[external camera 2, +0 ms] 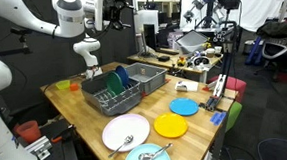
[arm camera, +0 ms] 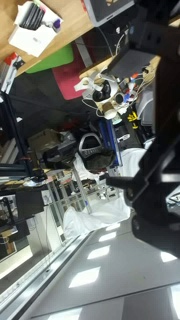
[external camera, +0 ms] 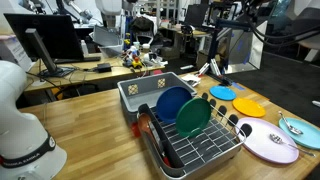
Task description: Remove the brown spoon from the dish rack and place it on the white plate
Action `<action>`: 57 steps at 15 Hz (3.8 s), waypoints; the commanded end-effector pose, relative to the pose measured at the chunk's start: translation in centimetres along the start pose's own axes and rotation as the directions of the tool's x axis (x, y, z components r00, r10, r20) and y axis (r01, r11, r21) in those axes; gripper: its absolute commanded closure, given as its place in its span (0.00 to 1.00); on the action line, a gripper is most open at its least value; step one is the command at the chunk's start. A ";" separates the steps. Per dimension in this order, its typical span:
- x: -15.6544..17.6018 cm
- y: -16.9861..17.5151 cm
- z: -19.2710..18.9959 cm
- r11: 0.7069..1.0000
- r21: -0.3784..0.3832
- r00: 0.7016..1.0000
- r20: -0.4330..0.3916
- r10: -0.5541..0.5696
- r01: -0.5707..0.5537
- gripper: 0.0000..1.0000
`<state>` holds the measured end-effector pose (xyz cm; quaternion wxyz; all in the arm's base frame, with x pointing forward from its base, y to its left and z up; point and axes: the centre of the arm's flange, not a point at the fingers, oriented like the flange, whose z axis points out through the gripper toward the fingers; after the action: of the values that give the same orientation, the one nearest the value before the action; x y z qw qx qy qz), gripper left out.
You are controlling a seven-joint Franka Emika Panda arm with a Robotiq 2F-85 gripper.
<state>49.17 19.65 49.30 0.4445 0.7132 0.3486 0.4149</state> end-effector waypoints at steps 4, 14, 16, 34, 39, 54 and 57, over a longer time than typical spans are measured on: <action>0.3 0.1 0.0 1.000 -0.002 1.000 -0.005 0.000 0.000 0.00; 0.6 0.1 -0.1 1.000 0.020 1.000 -0.015 -0.008 0.009 0.00; 0.8 0.2 -0.2 0.999 0.042 1.000 -0.029 -0.003 0.004 0.00; -0.9 -3.4 0.8 0.818 0.556 0.983 -0.176 -0.054 0.145 0.00; 1.4 -8.0 -0.3 0.773 0.600 0.964 -0.259 -0.054 0.204 0.00; 5.6 -15.7 -4.9 0.574 0.701 0.845 -0.534 0.027 0.425 0.00; 6.9 -18.5 -5.5 0.478 0.728 0.800 -0.594 0.082 0.491 0.00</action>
<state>43.41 33.20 36.83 0.0153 0.6657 0.6767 0.3142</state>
